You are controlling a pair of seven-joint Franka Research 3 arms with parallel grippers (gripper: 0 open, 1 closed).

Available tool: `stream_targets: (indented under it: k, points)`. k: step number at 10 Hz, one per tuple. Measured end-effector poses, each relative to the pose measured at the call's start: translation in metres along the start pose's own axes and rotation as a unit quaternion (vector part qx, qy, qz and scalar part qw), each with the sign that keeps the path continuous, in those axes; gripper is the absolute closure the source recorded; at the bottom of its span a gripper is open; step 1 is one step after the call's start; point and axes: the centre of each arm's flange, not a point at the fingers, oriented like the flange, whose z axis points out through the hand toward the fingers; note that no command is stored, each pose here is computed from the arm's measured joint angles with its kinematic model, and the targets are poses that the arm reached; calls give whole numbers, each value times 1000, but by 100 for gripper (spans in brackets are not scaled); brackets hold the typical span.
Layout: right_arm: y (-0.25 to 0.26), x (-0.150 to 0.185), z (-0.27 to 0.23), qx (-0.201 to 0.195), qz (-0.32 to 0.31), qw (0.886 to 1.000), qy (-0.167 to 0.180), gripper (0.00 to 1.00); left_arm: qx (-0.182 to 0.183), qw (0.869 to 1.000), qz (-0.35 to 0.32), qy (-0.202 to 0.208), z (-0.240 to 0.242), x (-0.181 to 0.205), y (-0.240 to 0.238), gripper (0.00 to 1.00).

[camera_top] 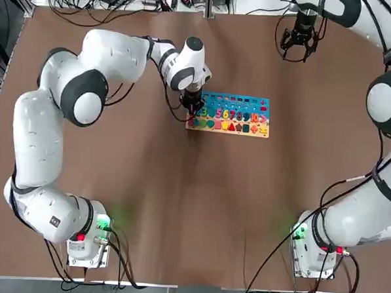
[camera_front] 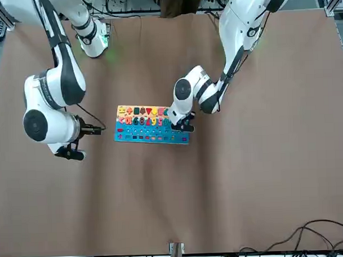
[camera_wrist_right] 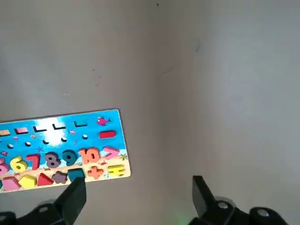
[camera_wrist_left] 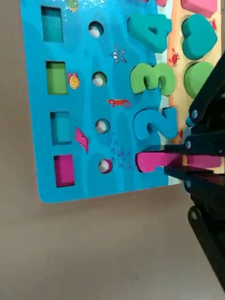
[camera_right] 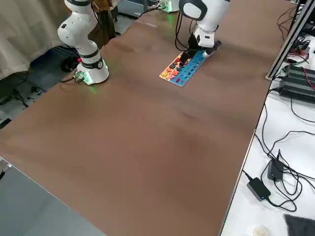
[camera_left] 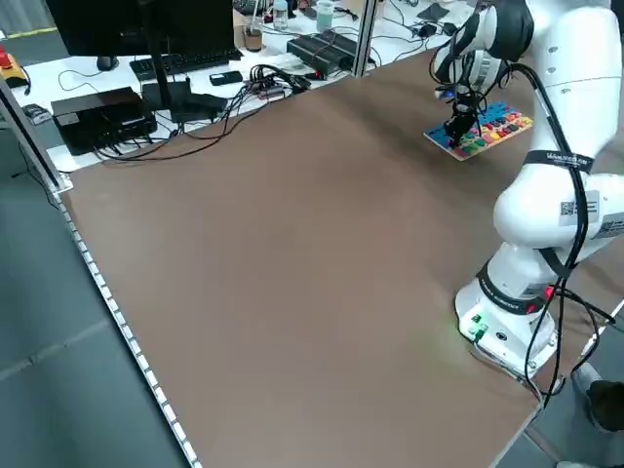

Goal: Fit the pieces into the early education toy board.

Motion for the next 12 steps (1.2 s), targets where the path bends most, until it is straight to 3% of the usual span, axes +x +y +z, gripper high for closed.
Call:
stream_targets:
  k: [5, 8, 12]
  points:
    - [54, -3, -34, 13, 38, 999, 4, 0, -2, 1000, -5, 2, -1, 7, -1, 87]
    - [90, -26, -92, 26, 52, 998, 39, 0, -3, 1000, -12, 1, 2, 9, -1, 87]
    - [126, -45, -147, 22, 24, 996, 78, 0, -2, 1000, -19, 1, 2, 10, -1, 87]
